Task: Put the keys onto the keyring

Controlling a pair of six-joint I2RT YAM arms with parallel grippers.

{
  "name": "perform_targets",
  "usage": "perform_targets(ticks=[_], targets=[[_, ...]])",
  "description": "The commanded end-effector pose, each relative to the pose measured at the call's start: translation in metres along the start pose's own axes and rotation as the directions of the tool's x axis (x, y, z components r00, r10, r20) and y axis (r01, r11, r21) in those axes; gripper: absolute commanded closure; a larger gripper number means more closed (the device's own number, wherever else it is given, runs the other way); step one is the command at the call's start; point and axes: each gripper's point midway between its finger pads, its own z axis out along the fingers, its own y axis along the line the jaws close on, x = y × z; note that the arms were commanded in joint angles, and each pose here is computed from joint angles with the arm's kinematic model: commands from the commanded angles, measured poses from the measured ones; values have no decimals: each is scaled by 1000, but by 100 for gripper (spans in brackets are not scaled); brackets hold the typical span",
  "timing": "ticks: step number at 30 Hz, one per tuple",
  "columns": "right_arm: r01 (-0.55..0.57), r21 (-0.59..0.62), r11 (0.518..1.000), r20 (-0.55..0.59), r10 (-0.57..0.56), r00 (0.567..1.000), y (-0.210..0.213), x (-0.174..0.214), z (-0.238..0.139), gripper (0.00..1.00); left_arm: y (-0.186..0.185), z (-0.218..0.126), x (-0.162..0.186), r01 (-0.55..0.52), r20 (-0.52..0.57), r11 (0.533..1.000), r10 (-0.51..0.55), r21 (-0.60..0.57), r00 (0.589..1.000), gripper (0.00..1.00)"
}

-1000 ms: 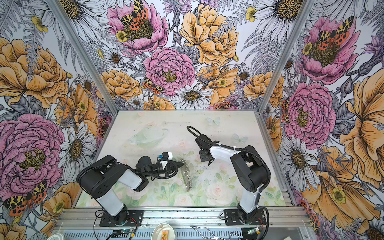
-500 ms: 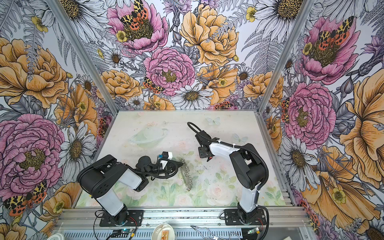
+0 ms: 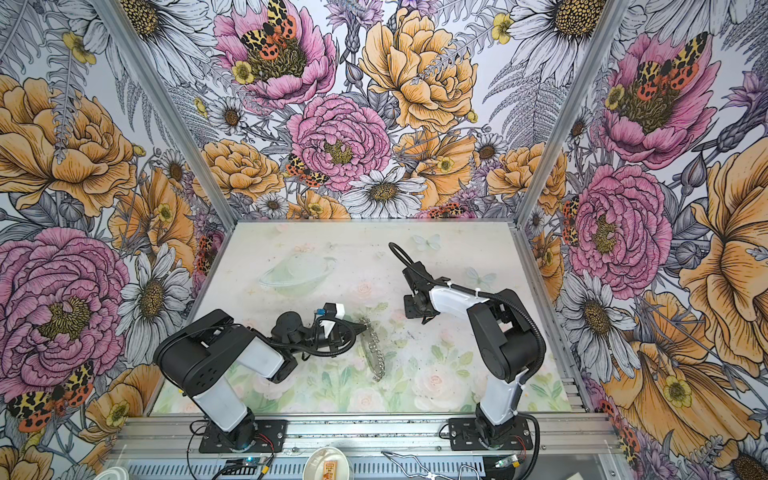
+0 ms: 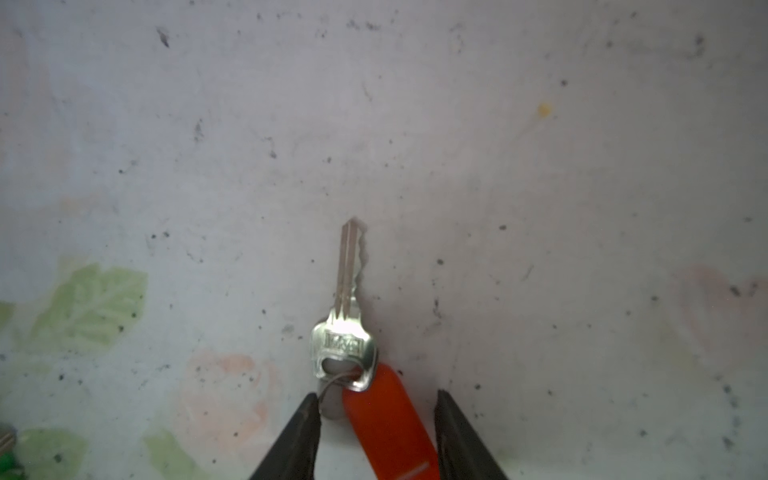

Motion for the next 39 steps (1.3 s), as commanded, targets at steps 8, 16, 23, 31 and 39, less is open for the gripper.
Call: perform_targets(ticks=[8, 16, 23, 31, 39], targets=[[-60, -71, 996, -68, 56, 996, 5, 16, 2, 64, 2, 1, -10, -10, 34, 1000, 10, 4, 999, 100], [-76, -83, 994, -38, 73, 997, 6, 12, -7, 79, 2, 1, -10, -10, 33, 1000, 10, 3, 999, 100], [-67, -70, 995, -7, 67, 998, 5, 6, -12, 89, 2, 1, -10, -11, 33, 1000, 11, 4, 999, 100], [-32, -46, 998, 42, 34, 999, 7, 0, -24, 89, 3, 1, -9, -9, 31, 1000, 9, 2, 999, 100], [3, -25, 1000, 35, -2, 999, 10, 2, -19, 90, 3, 1, -9, -8, 32, 1000, 8, 1, 999, 100]])
